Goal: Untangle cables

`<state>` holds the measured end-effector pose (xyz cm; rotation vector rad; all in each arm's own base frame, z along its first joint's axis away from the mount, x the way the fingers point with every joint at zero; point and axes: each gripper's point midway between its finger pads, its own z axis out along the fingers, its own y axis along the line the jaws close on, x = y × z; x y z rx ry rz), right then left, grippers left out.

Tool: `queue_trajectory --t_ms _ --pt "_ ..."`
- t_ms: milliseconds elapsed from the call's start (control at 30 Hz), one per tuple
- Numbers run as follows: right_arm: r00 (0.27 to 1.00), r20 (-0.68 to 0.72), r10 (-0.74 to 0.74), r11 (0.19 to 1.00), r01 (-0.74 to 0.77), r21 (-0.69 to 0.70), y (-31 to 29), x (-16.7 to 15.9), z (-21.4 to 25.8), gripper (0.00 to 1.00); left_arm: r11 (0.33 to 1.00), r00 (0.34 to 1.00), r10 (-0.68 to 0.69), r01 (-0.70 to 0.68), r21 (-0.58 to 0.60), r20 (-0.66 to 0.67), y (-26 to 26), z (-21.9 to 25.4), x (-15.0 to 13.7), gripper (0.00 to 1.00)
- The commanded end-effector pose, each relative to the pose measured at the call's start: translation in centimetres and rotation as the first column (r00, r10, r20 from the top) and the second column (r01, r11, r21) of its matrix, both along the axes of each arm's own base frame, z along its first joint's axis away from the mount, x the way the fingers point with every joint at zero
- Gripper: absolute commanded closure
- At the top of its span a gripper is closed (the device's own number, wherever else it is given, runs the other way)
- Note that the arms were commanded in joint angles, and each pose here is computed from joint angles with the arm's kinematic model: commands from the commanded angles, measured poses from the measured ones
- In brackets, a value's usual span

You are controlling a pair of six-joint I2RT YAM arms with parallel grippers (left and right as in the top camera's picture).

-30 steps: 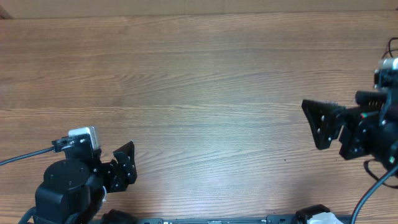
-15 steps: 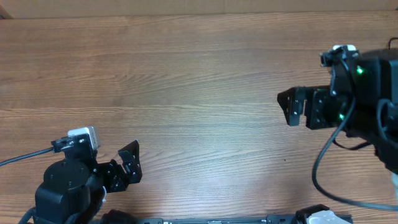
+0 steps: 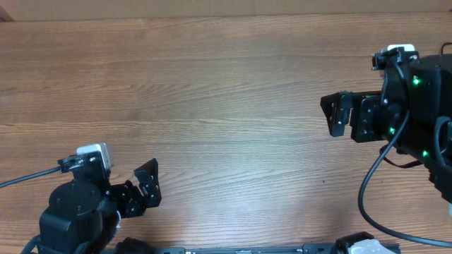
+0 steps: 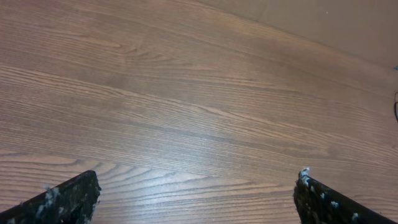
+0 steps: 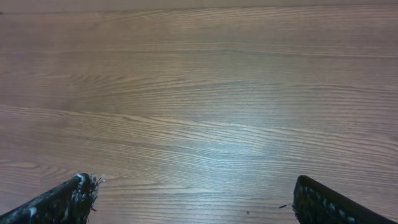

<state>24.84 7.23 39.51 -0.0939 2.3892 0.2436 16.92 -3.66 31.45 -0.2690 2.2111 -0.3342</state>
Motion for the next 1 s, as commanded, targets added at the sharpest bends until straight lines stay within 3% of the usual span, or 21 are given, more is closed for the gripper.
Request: queue_trajectory --t_ms 0,67,300,500,800,967 --pt "1.0 0.005 -0.011 1.0 0.011 -0.012 -0.2 0.2 0.0 0.0 1.0 1.0 0.006 -0.006 0.0 -0.003 0.1 -0.1 -0.1 0.0" --pt "1.0 -0.001 -0.011 1.0 0.011 -0.013 -0.2 0.4 -0.1 0.0 1.0 1.0 0.008 -0.009 -0.027 -0.002 -0.1 0.0 -0.1 0.01" --pt "1.0 -0.018 -0.011 1.0 0.011 -0.018 0.0 0.8 -0.5 0.0 0.951 0.992 0.125 -0.122 -0.285 -0.009 -1.1 1.4 0.7 0.0" --pt "0.999 -0.031 -0.011 1.0 0.011 -0.022 0.1 1.2 -0.9 0.0 0.946 0.99 0.138 -0.139 -0.295 -0.025 -1.1 1.2 0.6 0.0" --pt "0.999 -0.044 -0.011 1.0 0.01 -0.026 0.2 1.6 -1.2 0.0 0.92 0.956 0.224 -0.143 -0.366 0.19 -0.4 6.2 3.3 0.01" --pt "0.999 -0.044 -0.011 1.0 0.01 -0.026 0.2 1.6 -1.2 0.0 0.886 0.87 0.34 -0.17 -0.431 0.357 1.4 10.3 4.6 0.01"
